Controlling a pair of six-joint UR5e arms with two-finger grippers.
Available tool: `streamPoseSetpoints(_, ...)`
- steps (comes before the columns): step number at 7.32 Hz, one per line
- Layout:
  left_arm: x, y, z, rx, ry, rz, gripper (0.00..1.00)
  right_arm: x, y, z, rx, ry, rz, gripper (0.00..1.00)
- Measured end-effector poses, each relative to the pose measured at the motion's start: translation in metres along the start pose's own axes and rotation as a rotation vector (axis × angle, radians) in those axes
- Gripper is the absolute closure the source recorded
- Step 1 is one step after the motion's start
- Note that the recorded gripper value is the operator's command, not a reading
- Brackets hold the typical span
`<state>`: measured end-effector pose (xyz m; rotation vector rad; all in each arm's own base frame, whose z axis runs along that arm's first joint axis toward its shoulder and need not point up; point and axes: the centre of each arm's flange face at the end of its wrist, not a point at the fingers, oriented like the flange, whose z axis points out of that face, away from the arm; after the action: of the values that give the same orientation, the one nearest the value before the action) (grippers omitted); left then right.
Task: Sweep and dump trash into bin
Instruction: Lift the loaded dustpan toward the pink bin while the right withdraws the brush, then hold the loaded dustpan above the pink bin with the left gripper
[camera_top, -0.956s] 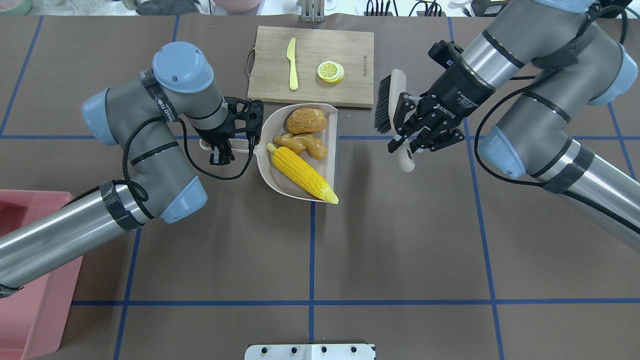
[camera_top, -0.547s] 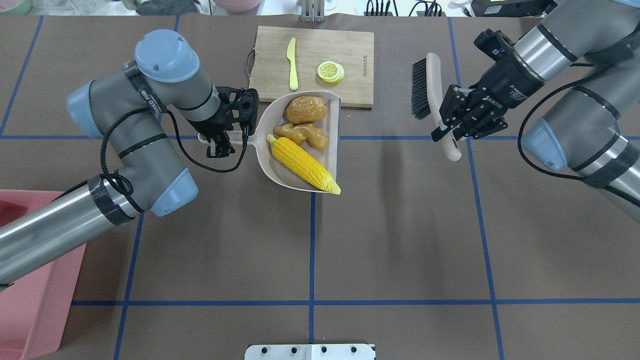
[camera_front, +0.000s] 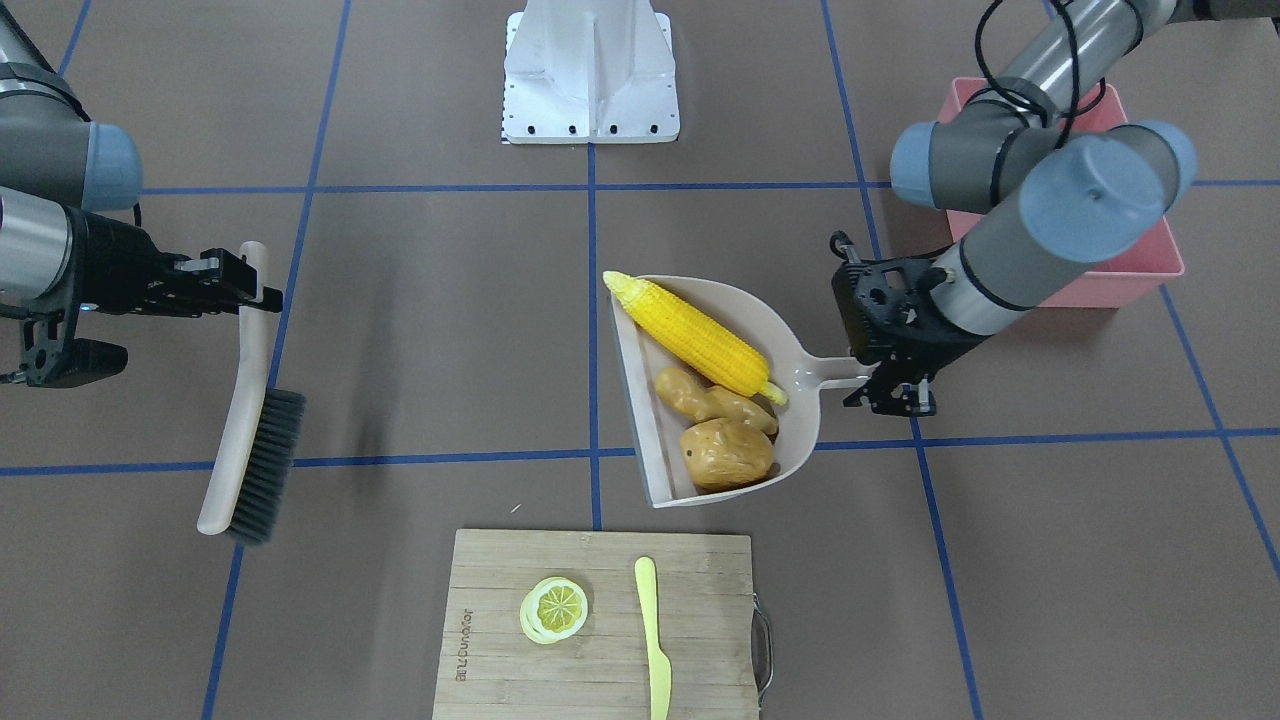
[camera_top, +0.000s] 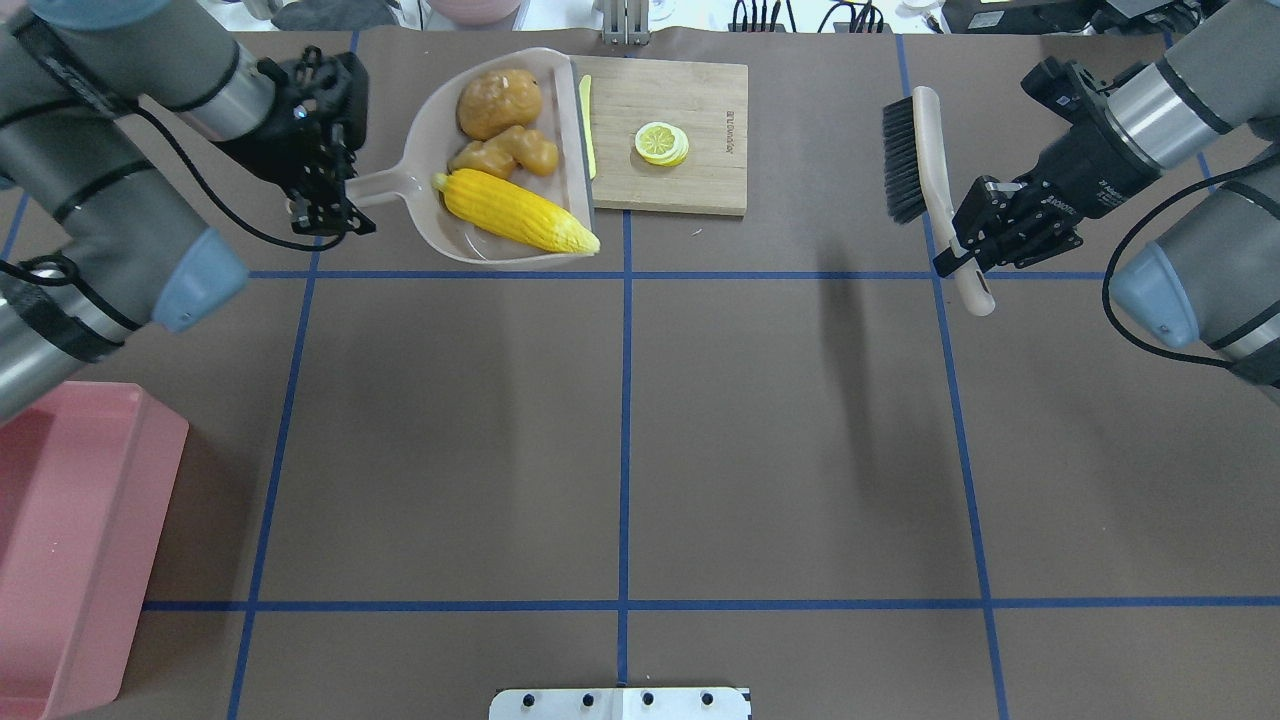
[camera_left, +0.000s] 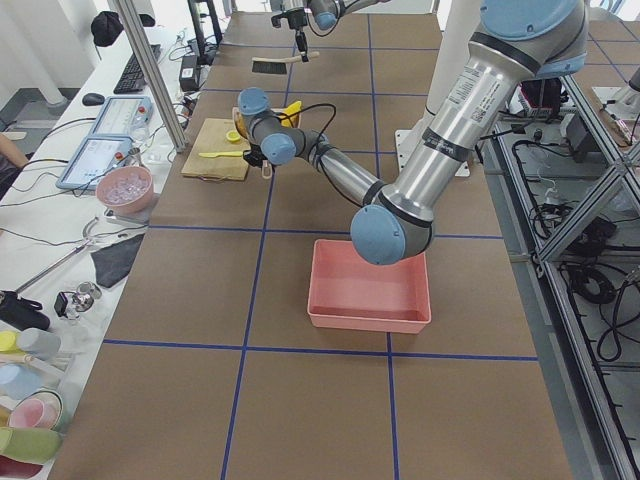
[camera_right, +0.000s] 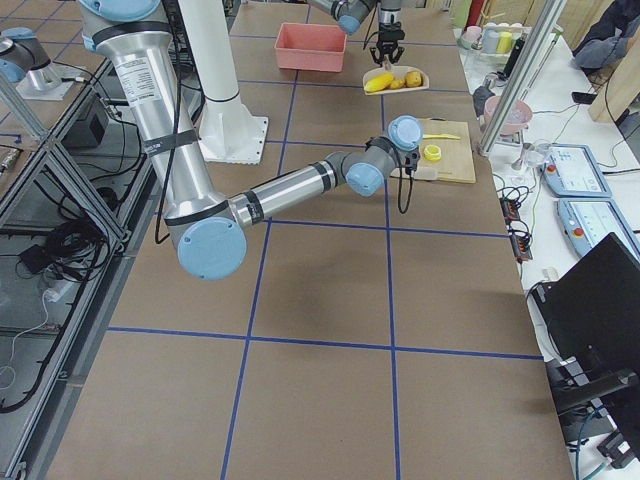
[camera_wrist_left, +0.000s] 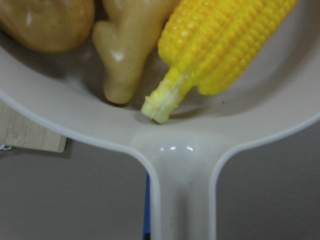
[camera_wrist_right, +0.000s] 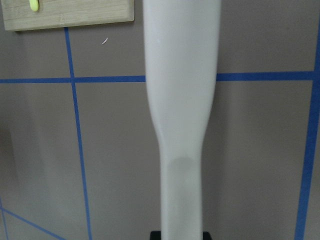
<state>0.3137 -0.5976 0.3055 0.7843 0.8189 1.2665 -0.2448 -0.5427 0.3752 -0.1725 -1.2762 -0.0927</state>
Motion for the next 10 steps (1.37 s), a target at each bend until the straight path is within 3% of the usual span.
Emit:
streamPoseSetpoints(3,-0.024,0.045,-0.088,-0.05,-0.049,-0.191,1.0,0.039,-0.024,-0.018,0.07,0.059,-0.124,1.0)
streamPoseSetpoints(6,0.004,0.102,-0.136,-0.048,-0.104,-0.414,1.0,0.067,-0.037,-0.03,0.08,0.147,-0.169,1.0)
streamPoseSetpoints(8,0.042,0.158,-0.164,-0.04,-0.126,-0.503,1.0,0.063,-0.03,-0.039,0.048,0.295,-0.202,1.0)
streamPoseSetpoints(10,0.082,0.218,-0.192,-0.032,-0.139,-0.578,1.0,0.06,0.005,-0.053,-0.068,0.51,-0.221,1.0)
